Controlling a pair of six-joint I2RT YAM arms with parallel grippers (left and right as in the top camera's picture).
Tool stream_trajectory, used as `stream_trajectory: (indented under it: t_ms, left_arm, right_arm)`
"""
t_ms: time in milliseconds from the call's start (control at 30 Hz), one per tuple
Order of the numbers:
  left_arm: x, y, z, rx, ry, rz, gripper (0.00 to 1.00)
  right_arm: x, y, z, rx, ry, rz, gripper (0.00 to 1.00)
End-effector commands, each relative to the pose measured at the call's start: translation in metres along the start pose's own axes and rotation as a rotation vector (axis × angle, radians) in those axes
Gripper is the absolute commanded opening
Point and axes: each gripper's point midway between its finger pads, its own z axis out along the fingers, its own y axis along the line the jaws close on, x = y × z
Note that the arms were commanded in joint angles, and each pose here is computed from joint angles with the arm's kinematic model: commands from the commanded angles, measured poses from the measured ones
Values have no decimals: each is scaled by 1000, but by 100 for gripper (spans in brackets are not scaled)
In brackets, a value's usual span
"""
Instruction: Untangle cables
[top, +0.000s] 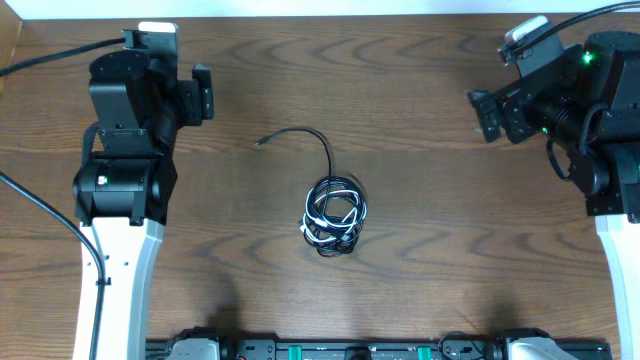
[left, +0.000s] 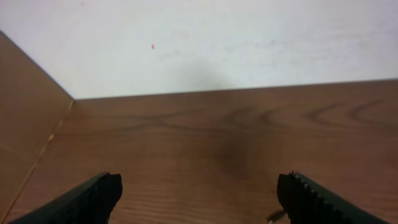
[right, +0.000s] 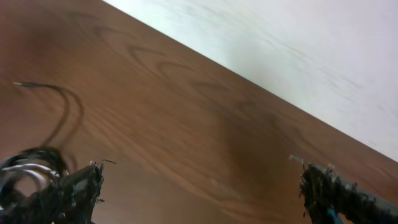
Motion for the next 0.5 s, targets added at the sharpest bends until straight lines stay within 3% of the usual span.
stream_trajectory:
  t_ms: [0, 367, 467]
  left_arm:
    - [-12, -4, -7, 32, -38, -4, 98]
    - [-11, -4, -7, 32, -33, -3, 99]
    - [-5, -4, -6, 27, -9, -1, 85]
  right_arm:
    - [-12, 12, -5, -68, -50, 8, 99]
    - [-35, 1, -6, -17, -144, -38, 99]
    - [-30, -8, -6, 33, -119, -33, 84]
